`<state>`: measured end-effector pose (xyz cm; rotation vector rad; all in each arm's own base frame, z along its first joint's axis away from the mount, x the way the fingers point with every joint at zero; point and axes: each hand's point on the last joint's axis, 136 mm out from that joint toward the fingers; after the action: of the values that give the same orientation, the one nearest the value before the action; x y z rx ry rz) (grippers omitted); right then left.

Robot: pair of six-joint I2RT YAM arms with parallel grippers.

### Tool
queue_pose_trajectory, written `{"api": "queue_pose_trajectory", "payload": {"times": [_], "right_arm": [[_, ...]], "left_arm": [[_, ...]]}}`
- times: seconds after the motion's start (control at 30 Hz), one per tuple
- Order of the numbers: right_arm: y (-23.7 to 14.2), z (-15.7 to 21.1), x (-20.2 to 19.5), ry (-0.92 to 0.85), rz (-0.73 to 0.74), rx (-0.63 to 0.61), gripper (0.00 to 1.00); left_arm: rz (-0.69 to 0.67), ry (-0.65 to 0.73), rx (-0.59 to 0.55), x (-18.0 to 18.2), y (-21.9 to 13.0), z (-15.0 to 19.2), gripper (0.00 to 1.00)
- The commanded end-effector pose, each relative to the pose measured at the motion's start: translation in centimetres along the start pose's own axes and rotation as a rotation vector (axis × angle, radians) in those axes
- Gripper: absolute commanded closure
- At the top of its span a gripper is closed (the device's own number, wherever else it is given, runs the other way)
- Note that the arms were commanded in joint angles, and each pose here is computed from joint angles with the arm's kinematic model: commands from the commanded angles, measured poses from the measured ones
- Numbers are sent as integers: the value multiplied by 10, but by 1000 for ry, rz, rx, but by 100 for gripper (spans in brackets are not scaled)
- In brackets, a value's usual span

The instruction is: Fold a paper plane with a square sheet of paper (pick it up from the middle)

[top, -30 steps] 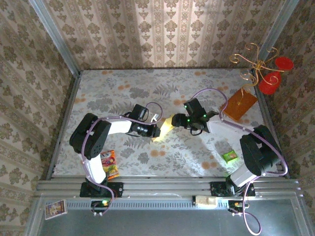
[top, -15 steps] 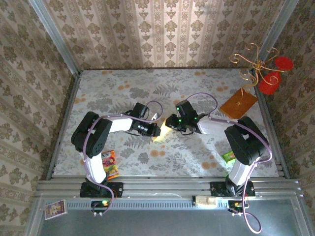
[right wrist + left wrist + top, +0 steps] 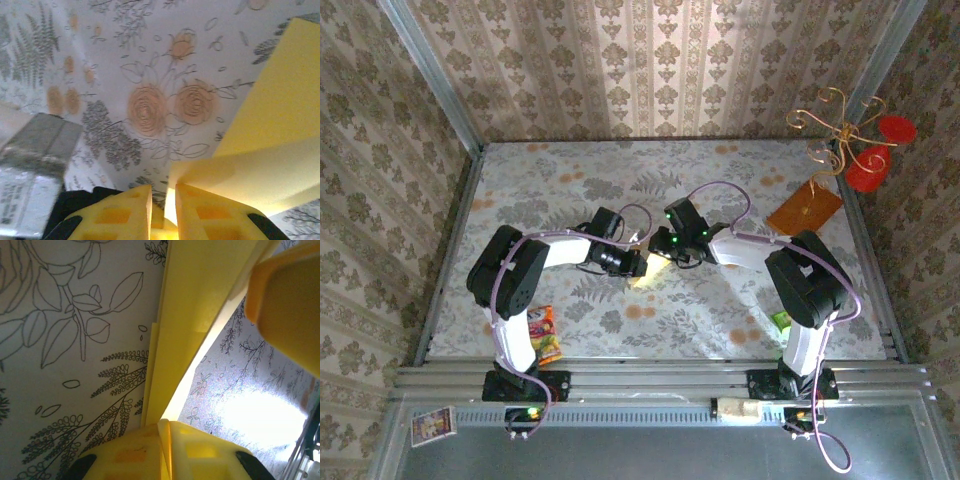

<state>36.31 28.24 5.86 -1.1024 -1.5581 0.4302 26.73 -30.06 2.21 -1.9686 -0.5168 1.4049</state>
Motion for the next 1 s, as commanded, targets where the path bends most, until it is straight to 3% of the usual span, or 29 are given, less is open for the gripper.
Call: {"api": "queue_pose_trajectory", "payload": {"times": [0.0, 0.6, 0.97], "right_arm": [[4, 3, -25, 11, 128, 0, 79], [5, -4, -50, 8, 233, -8, 79], [6, -7, -48, 0, 189, -5, 79]], "left_arm": [[-31, -40, 63, 12, 8, 15, 87], [-90, -46, 85, 24, 11, 22, 87], [-91, -48, 95, 26, 13, 25, 87]]}}
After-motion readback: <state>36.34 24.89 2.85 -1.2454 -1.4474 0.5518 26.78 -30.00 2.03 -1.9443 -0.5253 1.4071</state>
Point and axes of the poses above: each hand's point on the last joint's axis, 136 mm out from that joint toward the fingers, its own y axis out along the fingers, its own x axis along the line the jaws close on, z = x × y, and after that the axes turned 2 degrees about -y, right-handed
